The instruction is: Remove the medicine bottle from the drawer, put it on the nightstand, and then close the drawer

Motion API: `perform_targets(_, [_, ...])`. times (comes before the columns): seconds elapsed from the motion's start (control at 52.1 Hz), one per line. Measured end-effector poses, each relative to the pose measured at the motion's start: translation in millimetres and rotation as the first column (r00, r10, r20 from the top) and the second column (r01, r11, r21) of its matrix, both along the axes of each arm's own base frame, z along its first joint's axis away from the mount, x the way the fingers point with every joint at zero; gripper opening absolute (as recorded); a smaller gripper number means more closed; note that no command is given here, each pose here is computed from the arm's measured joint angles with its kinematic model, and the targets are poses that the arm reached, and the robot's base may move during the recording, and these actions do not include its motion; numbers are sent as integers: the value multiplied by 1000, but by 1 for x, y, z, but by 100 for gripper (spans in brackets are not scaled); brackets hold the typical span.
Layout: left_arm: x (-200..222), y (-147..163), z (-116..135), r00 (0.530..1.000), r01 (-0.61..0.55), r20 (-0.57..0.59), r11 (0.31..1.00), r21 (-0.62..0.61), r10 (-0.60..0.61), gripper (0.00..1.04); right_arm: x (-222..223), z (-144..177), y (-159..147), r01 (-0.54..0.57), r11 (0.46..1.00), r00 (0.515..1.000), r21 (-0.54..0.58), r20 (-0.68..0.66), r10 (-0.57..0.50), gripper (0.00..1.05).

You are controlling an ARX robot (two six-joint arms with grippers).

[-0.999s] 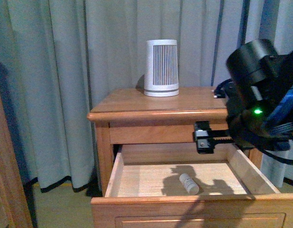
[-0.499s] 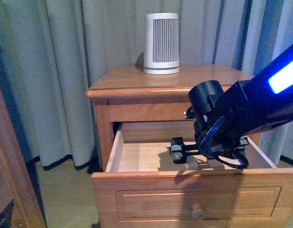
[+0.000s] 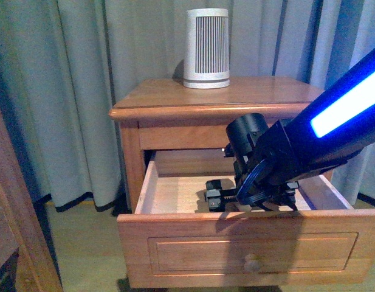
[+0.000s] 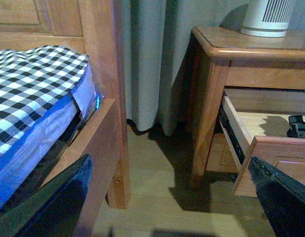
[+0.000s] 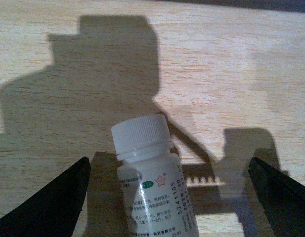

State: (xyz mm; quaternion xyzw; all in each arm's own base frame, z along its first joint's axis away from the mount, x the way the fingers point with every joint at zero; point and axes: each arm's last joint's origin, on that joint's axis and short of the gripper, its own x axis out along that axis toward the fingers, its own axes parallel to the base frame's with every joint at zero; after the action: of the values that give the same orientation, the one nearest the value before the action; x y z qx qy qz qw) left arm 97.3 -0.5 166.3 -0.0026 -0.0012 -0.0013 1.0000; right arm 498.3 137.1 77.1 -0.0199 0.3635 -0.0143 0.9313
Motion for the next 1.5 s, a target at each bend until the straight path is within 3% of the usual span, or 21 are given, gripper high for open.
perform_targets(0.288, [0, 0, 0, 1000, 0, 0, 1000, 0, 0, 98, -3, 0, 6, -3, 1000, 1000, 10, 0, 3, 44])
perform_targets(0.384, [0, 0, 0, 1000, 0, 0, 1000, 0, 0, 98, -8, 5, 5, 12, 1000, 1000, 16, 1, -12, 32])
perform_targets(0.538, [0, 0, 0, 1000, 0, 0, 1000, 0, 0, 98, -22, 33, 4, 29, 999, 999, 42, 38, -31, 29])
perform_targets(0.884, [0, 0, 0, 1000, 0, 0, 1000, 0, 0, 98, -92, 159, 6, 3, 988, 978, 152, 205, -34, 29])
perform_targets(1.172, [0, 0, 0, 1000, 0, 0, 1000, 0, 0, 98, -70, 252, -50, 94, 988, 895, 126, 424, -139, 29])
perform_targets(1.306, [0, 0, 0, 1000, 0, 0, 1000, 0, 0, 98, -34, 259, -76, 164, 982, 883, 95, 430, -189, 29])
perform_targets(1.498, [0, 0, 0, 1000, 0, 0, 1000, 0, 0, 98, 20, 219, -84, 218, 974, 920, 52, 323, -224, 29])
